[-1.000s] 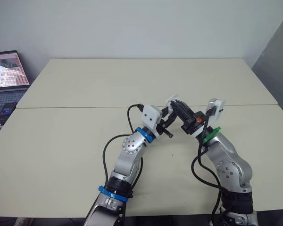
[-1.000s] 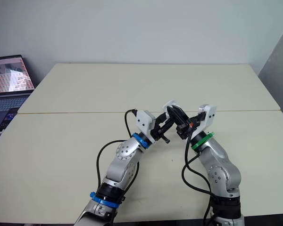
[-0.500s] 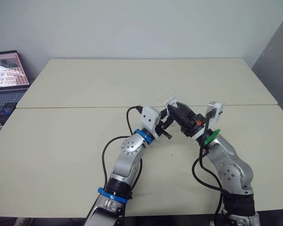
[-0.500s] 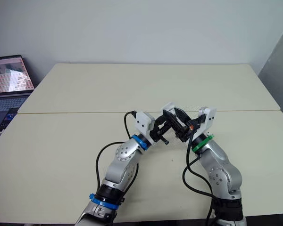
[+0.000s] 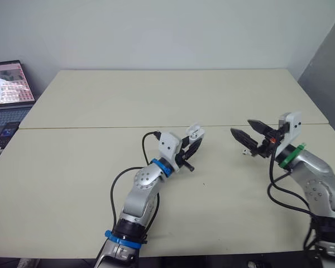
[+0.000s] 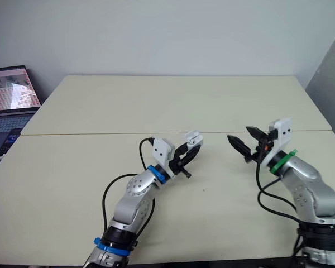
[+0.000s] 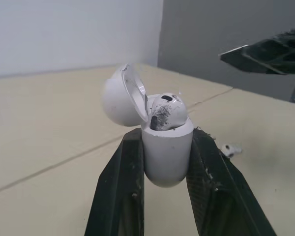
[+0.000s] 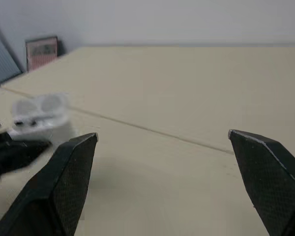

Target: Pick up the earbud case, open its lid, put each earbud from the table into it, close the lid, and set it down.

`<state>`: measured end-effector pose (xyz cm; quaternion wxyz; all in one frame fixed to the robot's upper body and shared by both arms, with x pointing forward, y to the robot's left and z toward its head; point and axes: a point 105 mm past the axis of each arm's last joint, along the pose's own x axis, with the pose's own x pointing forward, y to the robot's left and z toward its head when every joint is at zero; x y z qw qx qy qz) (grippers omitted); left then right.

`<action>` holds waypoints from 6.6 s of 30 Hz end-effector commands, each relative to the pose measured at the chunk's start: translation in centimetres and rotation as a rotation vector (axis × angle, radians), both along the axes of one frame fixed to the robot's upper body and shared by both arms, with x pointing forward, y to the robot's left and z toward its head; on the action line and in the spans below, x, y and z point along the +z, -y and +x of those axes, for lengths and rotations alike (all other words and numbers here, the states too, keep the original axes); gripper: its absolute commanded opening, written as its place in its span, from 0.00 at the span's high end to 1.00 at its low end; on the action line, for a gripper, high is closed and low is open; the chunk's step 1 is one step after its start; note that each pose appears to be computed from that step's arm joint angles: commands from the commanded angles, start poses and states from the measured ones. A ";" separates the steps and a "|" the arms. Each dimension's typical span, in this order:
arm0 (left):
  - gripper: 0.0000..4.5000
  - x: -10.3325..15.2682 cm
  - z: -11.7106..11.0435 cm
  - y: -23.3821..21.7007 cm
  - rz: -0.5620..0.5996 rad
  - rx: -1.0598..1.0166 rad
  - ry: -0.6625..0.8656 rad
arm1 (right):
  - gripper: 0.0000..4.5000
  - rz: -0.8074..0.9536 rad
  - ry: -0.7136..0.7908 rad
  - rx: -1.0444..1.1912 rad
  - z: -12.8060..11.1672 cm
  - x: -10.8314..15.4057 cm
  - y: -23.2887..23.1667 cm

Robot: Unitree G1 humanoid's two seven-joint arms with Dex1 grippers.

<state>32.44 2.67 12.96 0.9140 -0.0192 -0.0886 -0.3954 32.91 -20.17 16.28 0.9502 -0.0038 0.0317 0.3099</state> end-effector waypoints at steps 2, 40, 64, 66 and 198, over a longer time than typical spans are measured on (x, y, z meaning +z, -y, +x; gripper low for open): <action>0.83 0.8 -1.2 -0.5 -0.001 -0.034 0.022 | 0.01 -0.159 -0.093 -0.007 0.3 -2.9 2.3; 0.83 -0.3 -1.4 -1.5 0.021 -0.007 -0.028 | 0.91 -0.791 -0.225 0.851 -10.0 -7.6 1.2; 0.83 -0.4 -1.5 -1.4 0.025 -0.013 -0.029 | 0.37 -1.117 -0.233 0.721 -8.4 -4.7 1.7; 0.83 -0.4 -1.6 -1.3 0.024 -0.013 -0.030 | 0.37 -1.364 -0.149 0.592 -7.5 -4.7 2.4; 0.83 -0.9 -1.6 -1.8 0.043 0.006 -0.034 | 0.42 -1.136 -0.329 0.577 -7.5 -5.7 -1.5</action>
